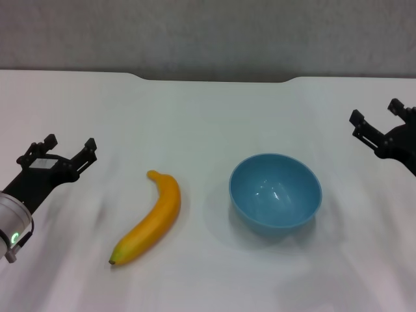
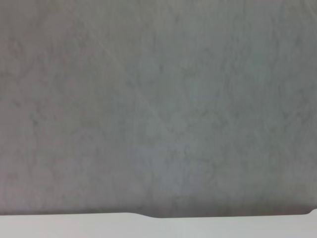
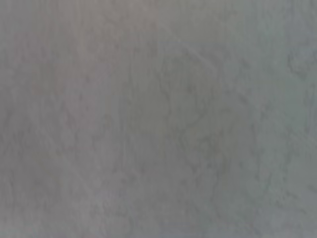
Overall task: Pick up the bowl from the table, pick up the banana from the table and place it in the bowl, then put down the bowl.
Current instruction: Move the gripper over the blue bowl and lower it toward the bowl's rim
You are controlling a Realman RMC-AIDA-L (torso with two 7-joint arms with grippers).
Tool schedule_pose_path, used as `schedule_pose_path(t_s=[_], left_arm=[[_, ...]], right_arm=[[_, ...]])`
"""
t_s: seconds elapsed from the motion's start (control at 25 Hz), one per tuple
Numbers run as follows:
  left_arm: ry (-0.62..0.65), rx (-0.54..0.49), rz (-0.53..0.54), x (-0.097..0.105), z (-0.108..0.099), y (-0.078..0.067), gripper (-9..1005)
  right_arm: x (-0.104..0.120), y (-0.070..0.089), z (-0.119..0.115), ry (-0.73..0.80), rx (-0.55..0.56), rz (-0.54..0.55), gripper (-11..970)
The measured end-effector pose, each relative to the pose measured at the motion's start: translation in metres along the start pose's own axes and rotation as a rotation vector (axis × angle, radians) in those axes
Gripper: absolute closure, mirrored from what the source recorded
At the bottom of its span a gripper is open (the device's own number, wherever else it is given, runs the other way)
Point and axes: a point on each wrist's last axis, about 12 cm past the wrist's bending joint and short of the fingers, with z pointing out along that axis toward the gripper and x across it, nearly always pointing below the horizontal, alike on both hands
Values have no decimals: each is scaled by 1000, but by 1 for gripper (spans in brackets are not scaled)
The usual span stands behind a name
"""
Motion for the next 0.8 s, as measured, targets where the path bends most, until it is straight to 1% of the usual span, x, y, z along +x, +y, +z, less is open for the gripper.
schedule_pose_path(t_s=[0.2,0.52,0.64,0.72,0.76,0.8], left_arm=[[18,-6,1,3,-1,1,105],[41,-10,2,5,1,0,105],[44,17,1,5,3,-5,105],[50,68,-18,3,7,-15,106],[50,68,-18,3,7,-15,106],[48,86,-29,1,8,-19,106]], right_arm=[[9,-2,-1,69,25,-4,54],[10,0,0,78,17,-5,55],[9,0,0,72,18,4,55],[9,1,0,73,12,22,55],[9,1,1,73,9,34,55],[8,1,1,70,1,43,55]])
